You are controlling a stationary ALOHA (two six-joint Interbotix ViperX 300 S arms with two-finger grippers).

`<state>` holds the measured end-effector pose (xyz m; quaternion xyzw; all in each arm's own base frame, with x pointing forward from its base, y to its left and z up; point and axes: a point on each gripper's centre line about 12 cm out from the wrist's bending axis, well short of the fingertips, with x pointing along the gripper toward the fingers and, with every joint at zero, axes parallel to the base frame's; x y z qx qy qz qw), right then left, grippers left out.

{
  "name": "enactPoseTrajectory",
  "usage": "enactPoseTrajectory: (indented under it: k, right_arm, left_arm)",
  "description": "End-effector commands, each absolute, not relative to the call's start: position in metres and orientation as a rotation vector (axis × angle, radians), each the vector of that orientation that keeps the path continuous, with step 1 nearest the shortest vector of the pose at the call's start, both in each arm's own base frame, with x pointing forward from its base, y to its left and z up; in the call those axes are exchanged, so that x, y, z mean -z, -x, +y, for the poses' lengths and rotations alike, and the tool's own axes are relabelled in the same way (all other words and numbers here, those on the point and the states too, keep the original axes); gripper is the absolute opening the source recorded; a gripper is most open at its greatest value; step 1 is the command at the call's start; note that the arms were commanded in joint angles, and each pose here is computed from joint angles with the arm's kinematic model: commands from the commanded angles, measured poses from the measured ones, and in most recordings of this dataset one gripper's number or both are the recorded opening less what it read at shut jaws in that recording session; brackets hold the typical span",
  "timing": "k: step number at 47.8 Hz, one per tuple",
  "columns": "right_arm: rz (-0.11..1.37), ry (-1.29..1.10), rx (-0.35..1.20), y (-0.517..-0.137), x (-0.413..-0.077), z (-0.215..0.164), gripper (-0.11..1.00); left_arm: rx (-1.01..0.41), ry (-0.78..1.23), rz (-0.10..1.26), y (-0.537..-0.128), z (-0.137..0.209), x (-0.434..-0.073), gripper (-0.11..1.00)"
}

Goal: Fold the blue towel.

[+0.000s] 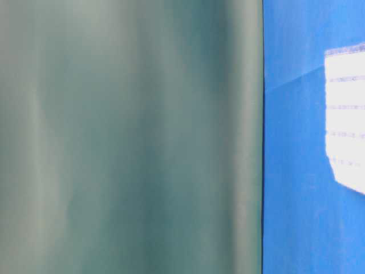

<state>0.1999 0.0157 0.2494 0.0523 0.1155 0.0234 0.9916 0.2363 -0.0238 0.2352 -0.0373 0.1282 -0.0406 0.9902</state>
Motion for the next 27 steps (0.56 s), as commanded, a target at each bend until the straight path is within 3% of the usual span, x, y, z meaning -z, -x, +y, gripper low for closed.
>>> enactPoseTrajectory:
  k: [1, 27]
  right_arm:
    - [0.223, -0.095, -0.047, -0.196, -0.248, 0.015, 0.89]
    - [0.306, -0.093, -0.037, -0.176, -0.204, 0.012, 0.89]
  left_arm:
    - [0.081, 0.070, 0.200, -0.224, -0.021, -0.243, 0.88]
    - [0.086, 0.027, 0.200, -0.174, -0.016, -0.204, 0.88]
